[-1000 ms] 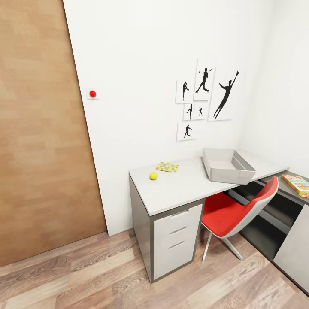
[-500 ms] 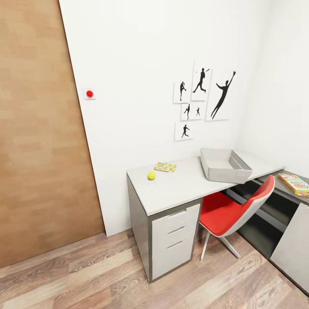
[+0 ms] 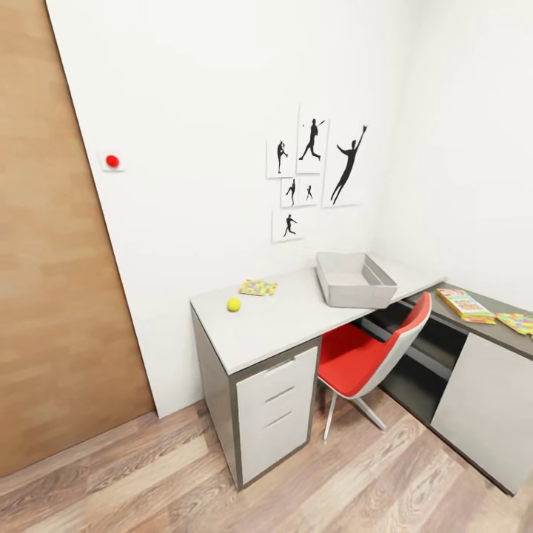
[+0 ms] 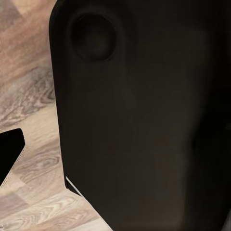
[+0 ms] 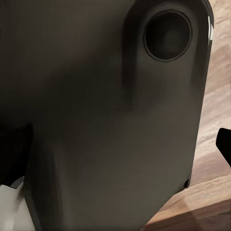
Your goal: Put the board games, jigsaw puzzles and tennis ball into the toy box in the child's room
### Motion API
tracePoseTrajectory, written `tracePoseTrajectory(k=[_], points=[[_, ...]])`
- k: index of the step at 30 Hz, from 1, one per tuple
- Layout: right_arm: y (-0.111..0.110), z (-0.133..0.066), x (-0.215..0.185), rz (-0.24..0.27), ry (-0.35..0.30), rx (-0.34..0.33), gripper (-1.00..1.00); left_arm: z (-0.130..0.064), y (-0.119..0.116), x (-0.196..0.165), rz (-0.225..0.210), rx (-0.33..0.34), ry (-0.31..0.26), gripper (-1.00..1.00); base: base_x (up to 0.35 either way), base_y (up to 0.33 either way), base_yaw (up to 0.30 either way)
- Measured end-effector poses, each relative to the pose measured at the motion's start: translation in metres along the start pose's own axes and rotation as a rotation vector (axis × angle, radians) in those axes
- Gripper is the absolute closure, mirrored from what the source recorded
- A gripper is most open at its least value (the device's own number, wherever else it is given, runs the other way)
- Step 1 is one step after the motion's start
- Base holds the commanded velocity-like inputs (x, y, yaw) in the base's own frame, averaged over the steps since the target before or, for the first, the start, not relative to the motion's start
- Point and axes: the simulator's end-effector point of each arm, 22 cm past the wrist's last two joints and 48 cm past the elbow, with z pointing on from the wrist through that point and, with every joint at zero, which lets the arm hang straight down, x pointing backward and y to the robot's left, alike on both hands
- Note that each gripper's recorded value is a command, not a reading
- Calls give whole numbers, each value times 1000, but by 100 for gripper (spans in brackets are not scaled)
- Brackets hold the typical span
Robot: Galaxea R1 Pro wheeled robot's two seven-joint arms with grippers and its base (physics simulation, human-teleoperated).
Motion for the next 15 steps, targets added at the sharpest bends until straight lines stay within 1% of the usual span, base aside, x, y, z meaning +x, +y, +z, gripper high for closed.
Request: tracePoseTrajectory(k=[15], points=[[5,0,0,0,-1,-6,-100,0,1,-5,4,0,-16,-100,0,0,-259]])
